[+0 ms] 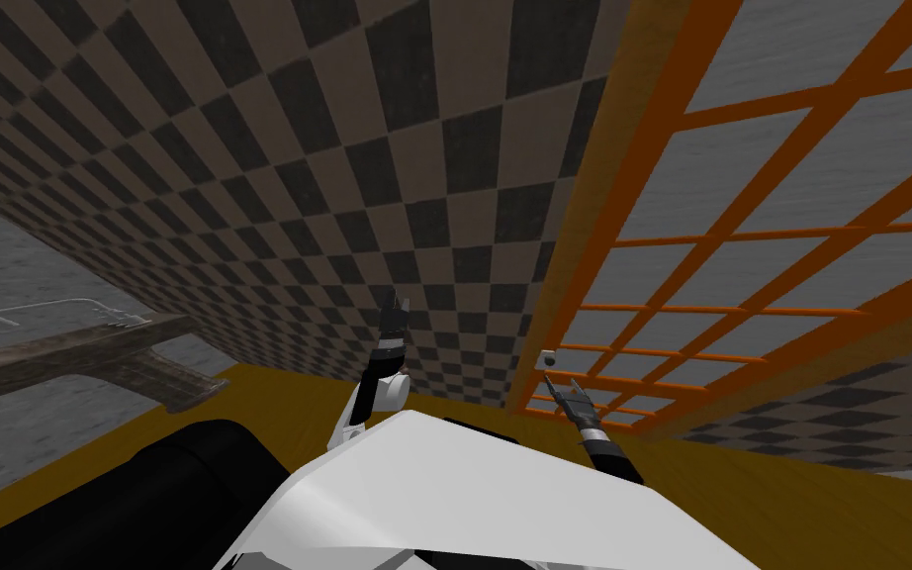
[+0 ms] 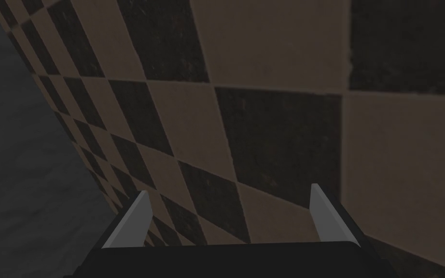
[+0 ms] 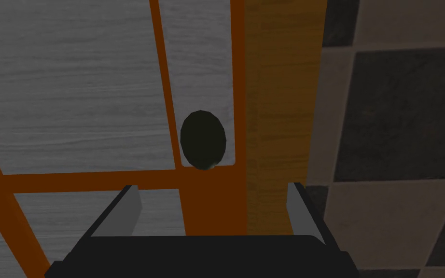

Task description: Pull the door open

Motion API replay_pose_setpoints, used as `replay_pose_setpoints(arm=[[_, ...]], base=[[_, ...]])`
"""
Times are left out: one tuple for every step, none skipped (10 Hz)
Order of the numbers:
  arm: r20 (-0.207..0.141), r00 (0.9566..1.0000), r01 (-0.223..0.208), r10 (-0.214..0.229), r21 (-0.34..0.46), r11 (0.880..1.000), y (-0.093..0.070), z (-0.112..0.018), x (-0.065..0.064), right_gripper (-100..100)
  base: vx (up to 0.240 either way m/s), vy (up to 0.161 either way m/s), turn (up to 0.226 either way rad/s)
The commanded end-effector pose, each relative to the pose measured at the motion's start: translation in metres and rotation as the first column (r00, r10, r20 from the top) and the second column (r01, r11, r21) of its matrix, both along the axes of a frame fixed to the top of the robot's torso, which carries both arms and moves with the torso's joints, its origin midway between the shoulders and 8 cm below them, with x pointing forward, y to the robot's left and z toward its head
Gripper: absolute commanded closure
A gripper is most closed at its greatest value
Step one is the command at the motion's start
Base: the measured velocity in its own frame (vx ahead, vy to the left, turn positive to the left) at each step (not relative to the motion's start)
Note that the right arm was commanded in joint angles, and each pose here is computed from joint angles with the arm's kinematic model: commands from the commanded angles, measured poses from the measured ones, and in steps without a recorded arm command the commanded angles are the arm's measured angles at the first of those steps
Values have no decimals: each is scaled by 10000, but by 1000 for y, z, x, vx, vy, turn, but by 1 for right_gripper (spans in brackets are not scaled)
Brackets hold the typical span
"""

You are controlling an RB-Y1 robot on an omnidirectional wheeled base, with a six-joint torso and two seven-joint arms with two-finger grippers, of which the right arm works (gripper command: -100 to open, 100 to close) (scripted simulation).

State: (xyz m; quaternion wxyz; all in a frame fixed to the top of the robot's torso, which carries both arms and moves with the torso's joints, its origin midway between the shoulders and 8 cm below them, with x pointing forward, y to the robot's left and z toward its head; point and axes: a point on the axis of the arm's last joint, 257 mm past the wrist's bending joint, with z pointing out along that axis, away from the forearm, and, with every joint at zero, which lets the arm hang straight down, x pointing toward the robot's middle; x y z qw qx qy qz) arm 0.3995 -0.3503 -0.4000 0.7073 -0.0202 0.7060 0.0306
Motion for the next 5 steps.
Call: replay_pose_setpoints(arm=[[18,9997,249,-249,-10,9997,-15,0,-9,-100],[19,9992,395,-395,-15,9992,-24,0,-14,-100],[19,9992,395,-395,-15,9992,-24,0,-14,-100],[27,9981,619,-619,-25,9981,-38,0,-22,-100],[30,9976,693,-693,-29,9976,-43,0,-25,-100]], base=[[193,30,140],[214,23,148],[155,14,65],[165,4,152],[148,32,82]])
